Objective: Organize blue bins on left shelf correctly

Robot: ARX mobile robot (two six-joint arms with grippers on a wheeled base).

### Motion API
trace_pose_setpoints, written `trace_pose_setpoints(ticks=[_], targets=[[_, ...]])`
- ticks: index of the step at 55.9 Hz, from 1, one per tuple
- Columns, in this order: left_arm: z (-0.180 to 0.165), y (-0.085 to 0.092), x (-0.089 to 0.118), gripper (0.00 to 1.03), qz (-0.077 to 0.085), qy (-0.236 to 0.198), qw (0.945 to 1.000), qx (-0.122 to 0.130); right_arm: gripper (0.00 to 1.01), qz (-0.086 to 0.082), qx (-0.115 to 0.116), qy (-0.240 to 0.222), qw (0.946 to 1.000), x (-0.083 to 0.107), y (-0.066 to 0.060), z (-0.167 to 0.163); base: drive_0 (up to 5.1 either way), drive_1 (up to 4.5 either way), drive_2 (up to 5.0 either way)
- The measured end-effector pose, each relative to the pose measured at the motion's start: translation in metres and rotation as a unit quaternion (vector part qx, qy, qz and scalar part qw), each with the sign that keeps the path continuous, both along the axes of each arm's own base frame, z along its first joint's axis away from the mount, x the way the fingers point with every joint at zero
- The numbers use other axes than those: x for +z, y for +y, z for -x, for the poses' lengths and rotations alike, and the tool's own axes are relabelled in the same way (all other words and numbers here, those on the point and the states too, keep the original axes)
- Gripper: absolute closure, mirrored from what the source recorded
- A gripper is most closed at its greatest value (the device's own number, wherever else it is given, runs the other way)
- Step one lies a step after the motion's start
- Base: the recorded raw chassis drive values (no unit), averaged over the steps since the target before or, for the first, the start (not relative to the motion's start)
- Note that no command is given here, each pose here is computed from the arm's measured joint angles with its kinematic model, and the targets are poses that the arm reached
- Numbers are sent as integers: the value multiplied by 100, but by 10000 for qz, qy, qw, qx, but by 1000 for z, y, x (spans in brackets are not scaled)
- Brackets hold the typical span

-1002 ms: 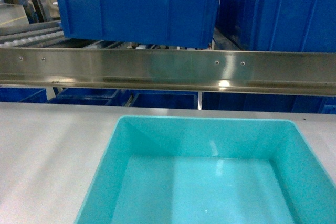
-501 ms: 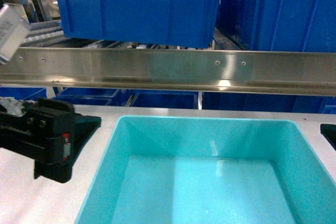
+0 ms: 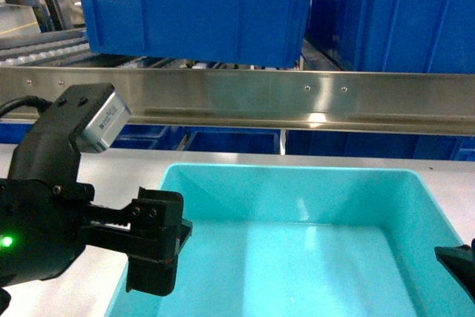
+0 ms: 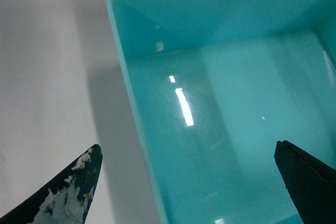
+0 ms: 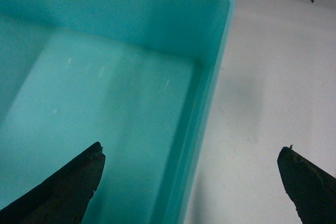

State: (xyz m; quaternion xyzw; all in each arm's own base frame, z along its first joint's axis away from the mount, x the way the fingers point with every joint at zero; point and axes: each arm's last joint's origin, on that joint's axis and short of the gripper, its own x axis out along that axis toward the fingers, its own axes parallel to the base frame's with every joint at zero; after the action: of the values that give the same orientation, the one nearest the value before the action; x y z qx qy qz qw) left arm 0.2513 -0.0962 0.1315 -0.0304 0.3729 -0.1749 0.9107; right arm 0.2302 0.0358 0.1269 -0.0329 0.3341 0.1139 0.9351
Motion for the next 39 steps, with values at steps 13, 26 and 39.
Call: trace_pose_setpoints(ticks=[13, 26, 39], targets=[[0, -7, -17, 5, -85, 222, 9996, 171, 3, 142, -34, 295, 9995, -16, 1, -2, 0, 0, 0], [5, -9, -47, 5, -349, 581, 9971, 345, 3, 225, -82, 442, 9987, -29, 0, -1, 0, 0, 0], [9, -15, -57, 5, -430, 740, 9958, 335, 4, 318, -117, 647, 9973, -45, -1, 3, 0, 0, 0]])
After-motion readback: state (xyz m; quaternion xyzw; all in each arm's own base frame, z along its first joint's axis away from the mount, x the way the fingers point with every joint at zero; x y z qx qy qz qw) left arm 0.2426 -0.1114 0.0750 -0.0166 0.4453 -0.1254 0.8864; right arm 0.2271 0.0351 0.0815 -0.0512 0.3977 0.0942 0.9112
